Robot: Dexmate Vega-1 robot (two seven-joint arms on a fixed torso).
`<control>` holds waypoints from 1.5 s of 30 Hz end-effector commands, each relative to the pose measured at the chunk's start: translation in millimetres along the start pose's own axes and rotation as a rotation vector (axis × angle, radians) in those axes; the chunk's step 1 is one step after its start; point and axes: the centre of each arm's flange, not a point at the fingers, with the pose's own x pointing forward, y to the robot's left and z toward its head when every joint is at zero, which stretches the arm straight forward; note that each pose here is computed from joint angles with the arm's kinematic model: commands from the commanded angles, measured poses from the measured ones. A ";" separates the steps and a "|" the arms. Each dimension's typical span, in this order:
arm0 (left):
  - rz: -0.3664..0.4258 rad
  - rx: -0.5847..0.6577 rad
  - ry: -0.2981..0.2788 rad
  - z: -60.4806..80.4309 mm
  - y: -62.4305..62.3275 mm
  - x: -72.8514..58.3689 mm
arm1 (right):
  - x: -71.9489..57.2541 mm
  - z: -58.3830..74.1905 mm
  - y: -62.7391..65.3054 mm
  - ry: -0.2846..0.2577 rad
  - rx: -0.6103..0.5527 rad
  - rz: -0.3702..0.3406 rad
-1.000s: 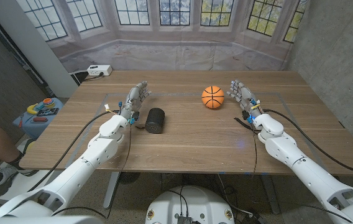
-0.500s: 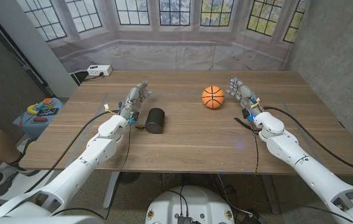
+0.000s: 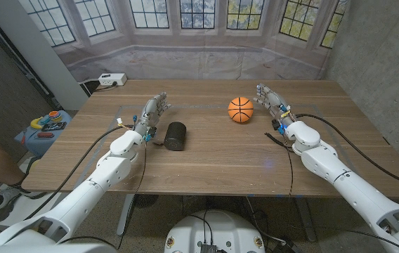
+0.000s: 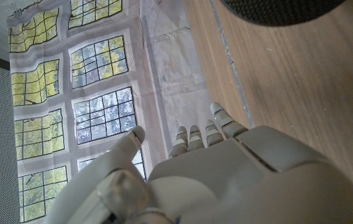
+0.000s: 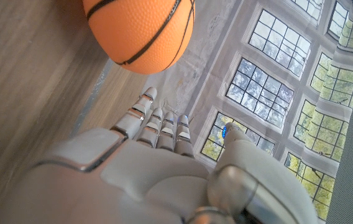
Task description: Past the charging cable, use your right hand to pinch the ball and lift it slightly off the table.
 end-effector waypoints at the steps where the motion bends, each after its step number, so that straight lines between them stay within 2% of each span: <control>1: 0.001 -0.005 -0.005 -2.4 1.2 0.5 | 6.7 21.2 7.8 0.006 -0.151 0.034; 9: 0.004 -0.007 -0.007 -3.5 2.0 1.1 | 16.2 36.8 11.4 0.008 -0.278 0.061; 16: 0.032 -0.016 -0.013 -5.7 4.2 -4.1 | 25.3 49.4 15.0 0.016 -0.392 0.094; 26: 0.053 -0.030 -0.013 -11.1 1.5 -7.7 | 32.3 60.9 13.5 0.026 -0.518 0.140; 34: 0.060 -0.039 -0.005 -15.7 -2.1 -8.1 | 38.7 69.8 10.1 0.062 -0.623 0.189; 45: 0.061 -0.037 -0.011 -15.3 -5.2 -5.4 | 50.7 83.8 17.1 0.093 -0.778 0.252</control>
